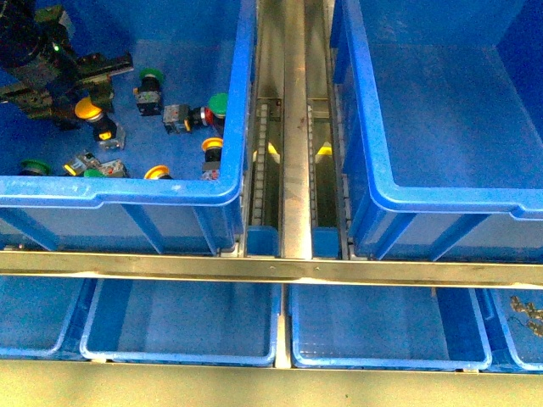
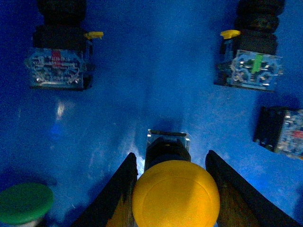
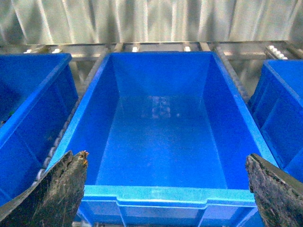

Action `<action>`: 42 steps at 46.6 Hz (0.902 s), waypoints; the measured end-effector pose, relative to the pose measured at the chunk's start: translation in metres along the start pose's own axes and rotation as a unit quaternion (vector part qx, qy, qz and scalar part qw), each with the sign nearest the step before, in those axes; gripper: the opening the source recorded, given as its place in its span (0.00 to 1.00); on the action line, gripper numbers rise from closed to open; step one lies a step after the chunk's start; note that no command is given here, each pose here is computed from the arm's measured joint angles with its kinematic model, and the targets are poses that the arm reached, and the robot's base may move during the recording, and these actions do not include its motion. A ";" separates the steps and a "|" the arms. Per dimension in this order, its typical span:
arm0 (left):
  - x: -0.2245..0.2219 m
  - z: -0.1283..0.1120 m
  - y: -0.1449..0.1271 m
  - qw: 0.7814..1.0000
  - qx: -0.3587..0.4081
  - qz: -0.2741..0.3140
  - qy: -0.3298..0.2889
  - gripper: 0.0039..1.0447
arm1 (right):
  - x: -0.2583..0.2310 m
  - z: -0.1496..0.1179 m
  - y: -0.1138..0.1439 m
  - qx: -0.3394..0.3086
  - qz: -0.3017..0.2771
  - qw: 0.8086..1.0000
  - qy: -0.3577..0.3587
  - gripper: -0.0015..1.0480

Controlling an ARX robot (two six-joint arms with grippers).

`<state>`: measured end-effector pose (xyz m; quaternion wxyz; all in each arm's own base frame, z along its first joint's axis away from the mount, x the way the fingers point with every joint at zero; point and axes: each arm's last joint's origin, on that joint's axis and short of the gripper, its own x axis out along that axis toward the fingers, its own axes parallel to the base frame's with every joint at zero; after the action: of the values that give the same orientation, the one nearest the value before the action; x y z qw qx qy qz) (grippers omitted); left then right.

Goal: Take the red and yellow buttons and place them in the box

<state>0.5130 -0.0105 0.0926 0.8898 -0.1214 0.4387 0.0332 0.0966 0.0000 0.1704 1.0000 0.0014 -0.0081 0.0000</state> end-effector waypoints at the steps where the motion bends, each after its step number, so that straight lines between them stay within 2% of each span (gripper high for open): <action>1: -0.003 0.000 0.000 1.000 -0.009 -0.009 0.002 0.33 | 0.000 0.000 0.000 0.000 0.000 1.000 0.000 0.94; 20: -0.087 0.021 0.009 0.989 -0.121 -0.080 -0.038 0.33 | 0.000 0.000 0.000 0.000 0.000 1.000 0.000 0.94; 33: -0.124 0.003 0.010 0.980 -0.158 -0.122 -0.020 0.33 | 0.000 0.000 0.000 0.000 0.000 1.000 0.000 0.94; 42: -0.154 -0.008 -0.005 0.972 -0.166 -0.166 -0.007 0.33 | 0.000 0.000 0.000 0.000 0.000 1.000 0.000 0.94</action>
<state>0.4127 -0.0099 0.2105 0.8531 -0.3386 0.3948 -0.0414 0.0966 0.0000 0.1704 1.0000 0.0014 -0.0081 -0.0002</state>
